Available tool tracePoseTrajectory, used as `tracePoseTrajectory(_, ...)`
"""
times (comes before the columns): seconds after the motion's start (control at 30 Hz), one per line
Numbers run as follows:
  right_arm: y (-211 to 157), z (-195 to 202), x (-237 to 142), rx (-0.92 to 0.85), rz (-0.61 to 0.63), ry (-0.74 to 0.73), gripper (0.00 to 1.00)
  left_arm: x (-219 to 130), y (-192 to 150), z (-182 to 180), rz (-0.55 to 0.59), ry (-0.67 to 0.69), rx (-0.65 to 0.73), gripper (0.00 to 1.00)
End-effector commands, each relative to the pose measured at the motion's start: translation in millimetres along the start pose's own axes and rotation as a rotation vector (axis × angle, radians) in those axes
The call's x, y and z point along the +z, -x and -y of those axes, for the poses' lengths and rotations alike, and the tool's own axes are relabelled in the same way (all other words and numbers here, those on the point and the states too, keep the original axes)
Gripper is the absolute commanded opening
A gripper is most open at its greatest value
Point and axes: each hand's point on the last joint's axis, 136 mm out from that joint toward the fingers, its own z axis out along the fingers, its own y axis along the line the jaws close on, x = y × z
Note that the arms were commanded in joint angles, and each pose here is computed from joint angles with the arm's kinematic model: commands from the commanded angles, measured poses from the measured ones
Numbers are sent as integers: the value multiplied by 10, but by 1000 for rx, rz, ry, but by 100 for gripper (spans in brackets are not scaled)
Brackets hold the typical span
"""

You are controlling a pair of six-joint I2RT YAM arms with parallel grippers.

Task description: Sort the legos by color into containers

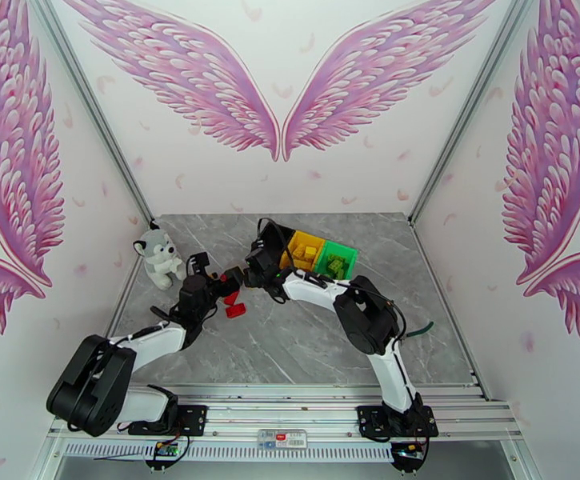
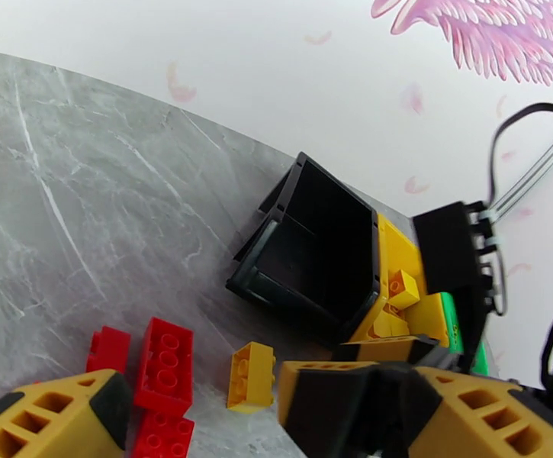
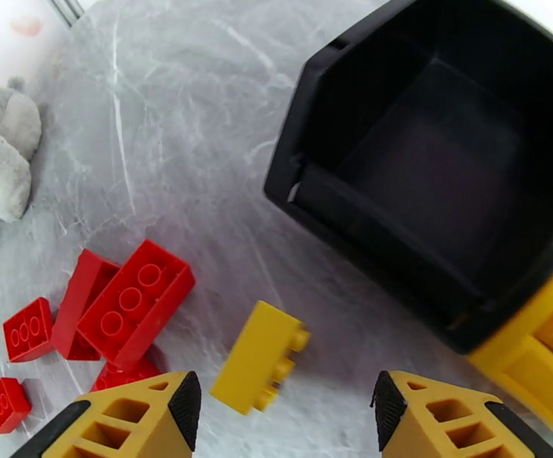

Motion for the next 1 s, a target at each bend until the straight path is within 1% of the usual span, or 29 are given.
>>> tracePoseTrajectory(0.0, 47, -89, 95, 29, -7, 20, 67, -162, 18, -130, 11, 48, 17, 99)
tracePoseTrajectory(0.1, 3, -102, 207, 30, -23, 11, 67, -268, 50, -162, 23, 61, 24, 99)
tracePoseTrajectory(0.3, -104, -61, 404, 28, -53, -26, 63, -375, 69, -214, 32, 80, 30, 99)
tracePoseTrajectory(0.43, -155, -51, 446, 30, -64, -33, 58, -345, 46, -224, 16, 83, 31, 99)
tracePoseTrajectory(0.57, -166, -32, 436, 25, -65, -40, 55, -257, 0, -211, -11, 74, 28, 99)
tracePoseTrajectory(0.67, -190, -15, 443, 21, -73, -45, 50, -177, -54, -199, -35, 64, 24, 99)
tracePoseTrajectory(0.8, -218, 10, 413, 26, -71, -44, 39, -99, -90, -175, -53, 51, 19, 99)
tracePoseTrajectory(0.9, -197, -4, 321, 35, -59, -22, 31, -70, -86, -148, -53, 39, 17, 99)
tracePoseTrajectory(0.97, -155, -8, 226, 45, -42, -8, 28, -50, -78, -119, -52, 30, 18, 99)
